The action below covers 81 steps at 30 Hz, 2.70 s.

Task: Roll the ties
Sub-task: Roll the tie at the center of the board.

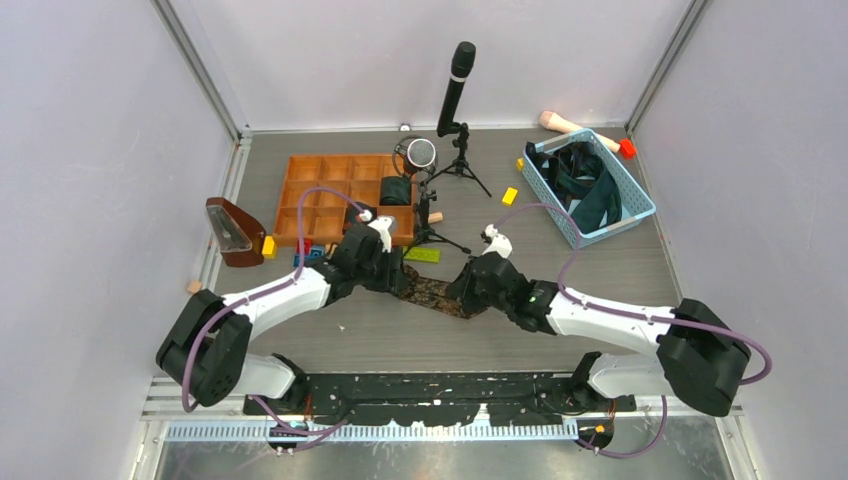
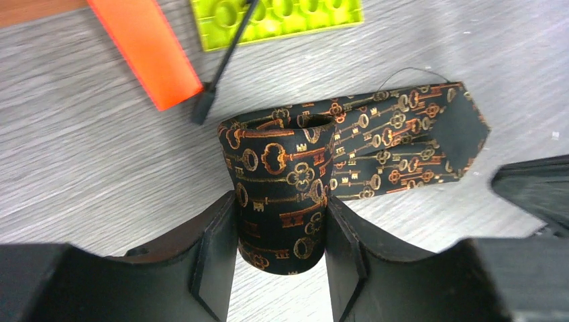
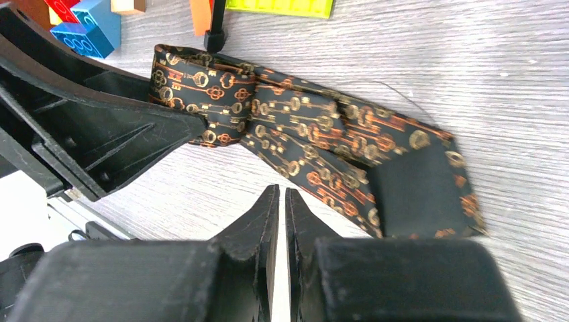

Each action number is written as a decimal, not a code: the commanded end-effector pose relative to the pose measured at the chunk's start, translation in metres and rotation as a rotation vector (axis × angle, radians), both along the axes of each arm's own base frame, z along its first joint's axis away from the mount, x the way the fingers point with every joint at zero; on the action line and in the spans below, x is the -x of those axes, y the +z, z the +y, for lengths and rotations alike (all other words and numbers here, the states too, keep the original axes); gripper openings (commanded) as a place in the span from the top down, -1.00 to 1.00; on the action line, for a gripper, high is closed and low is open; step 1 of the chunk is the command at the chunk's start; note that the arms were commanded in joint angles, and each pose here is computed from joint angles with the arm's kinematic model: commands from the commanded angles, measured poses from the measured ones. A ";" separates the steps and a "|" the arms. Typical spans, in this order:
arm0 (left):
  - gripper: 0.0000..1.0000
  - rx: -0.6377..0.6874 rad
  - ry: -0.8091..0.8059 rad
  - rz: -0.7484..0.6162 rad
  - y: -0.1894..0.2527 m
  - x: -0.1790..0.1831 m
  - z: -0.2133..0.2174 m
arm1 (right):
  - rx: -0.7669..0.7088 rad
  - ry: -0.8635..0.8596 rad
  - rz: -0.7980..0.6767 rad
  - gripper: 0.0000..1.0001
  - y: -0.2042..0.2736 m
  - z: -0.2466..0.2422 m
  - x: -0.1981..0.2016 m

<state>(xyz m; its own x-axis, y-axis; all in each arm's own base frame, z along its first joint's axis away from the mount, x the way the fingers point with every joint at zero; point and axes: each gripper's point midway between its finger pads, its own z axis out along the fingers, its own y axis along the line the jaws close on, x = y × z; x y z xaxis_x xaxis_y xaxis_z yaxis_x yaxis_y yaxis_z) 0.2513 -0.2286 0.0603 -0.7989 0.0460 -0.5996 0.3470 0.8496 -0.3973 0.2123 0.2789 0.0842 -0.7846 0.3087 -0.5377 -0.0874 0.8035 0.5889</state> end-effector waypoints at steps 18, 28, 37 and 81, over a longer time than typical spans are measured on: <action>0.06 -0.608 0.126 -0.189 0.024 -0.019 0.053 | 0.042 -0.131 -0.079 0.69 0.012 -0.033 -0.009; 0.08 -0.786 0.091 -0.229 0.019 -0.018 0.050 | 0.044 -0.151 -0.088 0.68 0.015 -0.039 -0.009; 0.08 -0.923 0.071 -0.250 0.015 -0.015 0.041 | 0.045 -0.189 -0.109 0.68 0.021 -0.051 -0.008; -0.22 -0.805 -0.070 -0.249 0.004 0.015 -0.036 | 0.064 -0.216 -0.098 0.62 0.013 -0.063 -0.005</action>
<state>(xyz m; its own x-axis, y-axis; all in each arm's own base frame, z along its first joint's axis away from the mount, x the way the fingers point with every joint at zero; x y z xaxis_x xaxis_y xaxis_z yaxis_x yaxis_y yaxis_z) 0.2357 -0.2417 0.0608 -0.6277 0.6268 -0.4616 0.4042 0.7692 0.4950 0.2117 0.2179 0.0903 -0.6783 0.3971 -0.6183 0.0257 0.8537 0.5201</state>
